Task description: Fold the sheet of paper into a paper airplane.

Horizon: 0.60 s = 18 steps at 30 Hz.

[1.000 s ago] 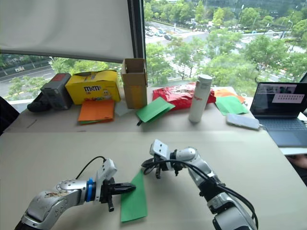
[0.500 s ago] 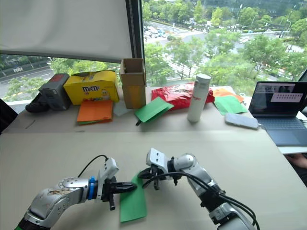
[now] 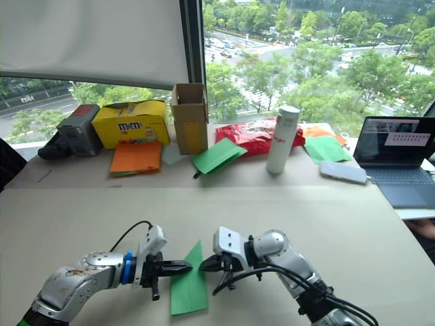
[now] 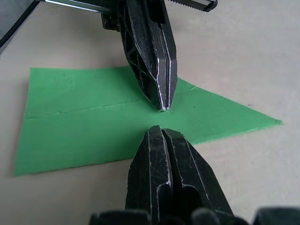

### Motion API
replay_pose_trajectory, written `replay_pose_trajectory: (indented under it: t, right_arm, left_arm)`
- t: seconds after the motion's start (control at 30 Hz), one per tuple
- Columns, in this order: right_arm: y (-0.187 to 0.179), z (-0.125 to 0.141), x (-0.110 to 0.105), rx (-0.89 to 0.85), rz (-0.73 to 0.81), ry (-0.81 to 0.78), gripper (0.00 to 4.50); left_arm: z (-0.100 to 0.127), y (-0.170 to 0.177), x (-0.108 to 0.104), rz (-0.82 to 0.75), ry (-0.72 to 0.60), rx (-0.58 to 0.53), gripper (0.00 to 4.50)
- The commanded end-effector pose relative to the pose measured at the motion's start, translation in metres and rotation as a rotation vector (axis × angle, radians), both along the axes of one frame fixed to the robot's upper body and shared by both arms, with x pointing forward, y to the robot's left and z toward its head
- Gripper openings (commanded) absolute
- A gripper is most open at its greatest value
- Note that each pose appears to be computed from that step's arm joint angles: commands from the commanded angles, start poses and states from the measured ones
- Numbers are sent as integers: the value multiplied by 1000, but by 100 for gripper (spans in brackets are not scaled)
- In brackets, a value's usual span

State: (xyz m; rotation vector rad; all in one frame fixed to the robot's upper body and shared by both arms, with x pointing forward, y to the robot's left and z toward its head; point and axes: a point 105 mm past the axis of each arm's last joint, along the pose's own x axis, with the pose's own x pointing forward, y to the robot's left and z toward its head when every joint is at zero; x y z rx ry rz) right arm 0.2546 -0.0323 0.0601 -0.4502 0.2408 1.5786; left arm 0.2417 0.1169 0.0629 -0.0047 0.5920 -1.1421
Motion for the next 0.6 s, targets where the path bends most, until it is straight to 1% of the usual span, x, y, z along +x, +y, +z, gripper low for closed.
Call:
replay_pose_trajectory:
  t: [0.03, 0.17, 0.27, 0.37, 0.6]
  right_arm:
    - [-5, -23, -21, -58, 17, 99, 2]
    - [-10, -30, -34, -70, 11, 126, 2]
    - [-16, -35, -45, -94, 8, 139, 2]
    - [-20, -37, -56, -102, 1, 154, 2]
    - [-42, -51, -93, -153, -46, 223, 2]
  left_arm:
    - [-2, 2, 1, -16, 3, 21, 0]
    - [-3, 2, 2, -50, 1, 37, 0]
    - [-3, -2, 1, -80, 8, 30, 0]
    - [-1, -4, 5, -87, 9, 23, 0]
    - [1, -5, 14, -95, 7, 15, 0]
